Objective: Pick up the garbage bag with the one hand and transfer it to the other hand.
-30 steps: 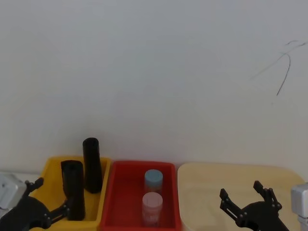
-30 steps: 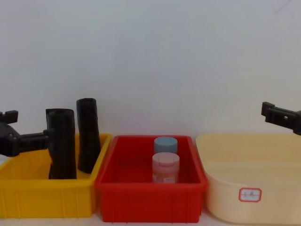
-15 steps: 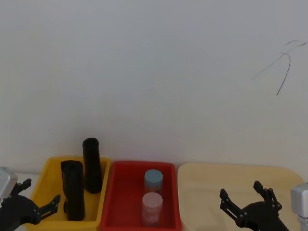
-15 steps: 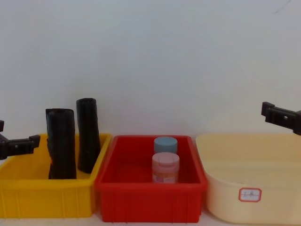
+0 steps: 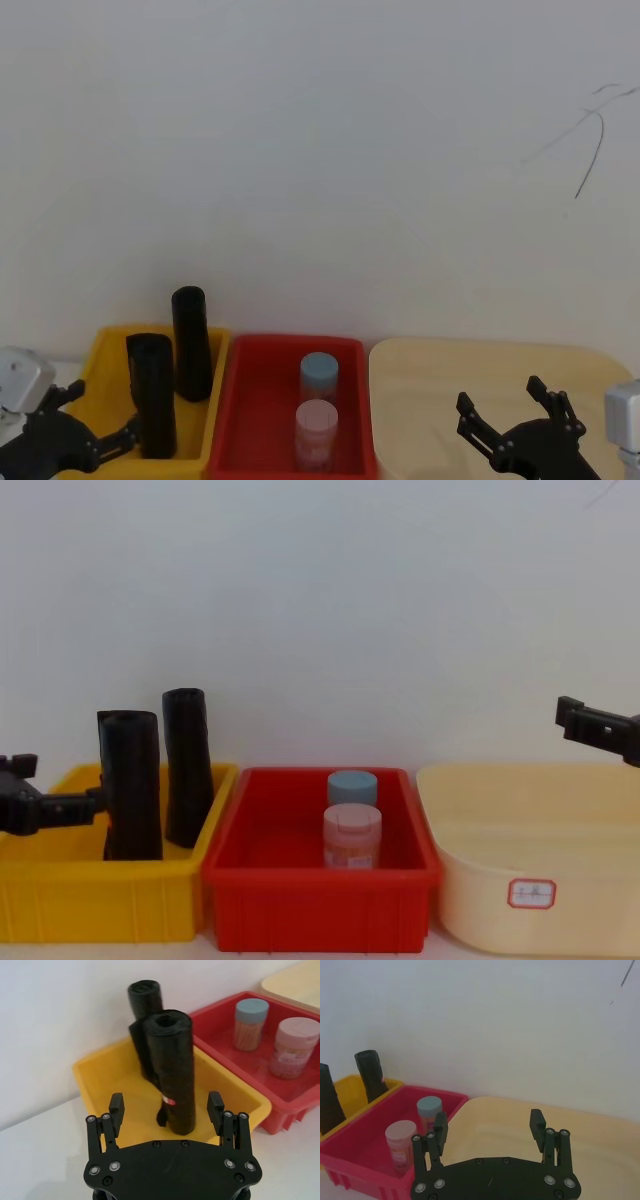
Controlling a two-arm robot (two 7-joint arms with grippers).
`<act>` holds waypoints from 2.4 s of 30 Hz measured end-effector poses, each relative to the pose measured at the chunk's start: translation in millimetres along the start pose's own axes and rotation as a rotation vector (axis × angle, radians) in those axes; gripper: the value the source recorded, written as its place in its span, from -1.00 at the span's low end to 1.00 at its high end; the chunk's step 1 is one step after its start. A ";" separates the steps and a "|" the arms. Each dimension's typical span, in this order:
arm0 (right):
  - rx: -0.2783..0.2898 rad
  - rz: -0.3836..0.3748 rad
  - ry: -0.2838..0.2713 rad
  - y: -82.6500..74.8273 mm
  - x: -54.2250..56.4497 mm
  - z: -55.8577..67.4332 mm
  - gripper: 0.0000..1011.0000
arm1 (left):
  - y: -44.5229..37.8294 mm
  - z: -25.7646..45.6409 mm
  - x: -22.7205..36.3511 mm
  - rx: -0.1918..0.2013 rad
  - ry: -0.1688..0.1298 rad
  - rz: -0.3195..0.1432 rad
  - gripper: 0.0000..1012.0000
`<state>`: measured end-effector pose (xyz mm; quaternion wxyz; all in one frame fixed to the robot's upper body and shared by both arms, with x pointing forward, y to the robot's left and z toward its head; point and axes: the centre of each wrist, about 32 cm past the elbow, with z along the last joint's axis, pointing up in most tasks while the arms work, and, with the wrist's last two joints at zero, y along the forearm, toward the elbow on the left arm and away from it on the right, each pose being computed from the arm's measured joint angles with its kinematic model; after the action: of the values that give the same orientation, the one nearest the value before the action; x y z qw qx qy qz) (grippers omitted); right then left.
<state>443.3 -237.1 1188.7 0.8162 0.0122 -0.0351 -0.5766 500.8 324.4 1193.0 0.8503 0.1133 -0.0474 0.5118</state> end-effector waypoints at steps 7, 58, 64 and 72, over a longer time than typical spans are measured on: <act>0.000 0.000 0.000 0.0 0.0 0.0 0.98 | -6.5 0.6 -1.4 0.000 -0.003 -0.035 0.98; 0.000 0.000 0.000 0.0 0.0 0.0 0.98 | -28.6 13.2 -3.8 -0.016 0.005 -0.008 0.98; 0.000 0.000 0.000 0.0 0.0 0.0 0.98 | -29.2 14.8 -3.8 -0.023 -0.001 -0.004 0.98; 0.000 0.000 0.000 0.0 0.0 0.0 0.98 | -32.9 18.2 -5.4 -0.036 -0.006 0.004 0.98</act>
<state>443.3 -237.1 1188.7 0.8162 0.0122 -0.0351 -0.5766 527.9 300.5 1204.8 0.8510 0.0995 -0.0593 0.5123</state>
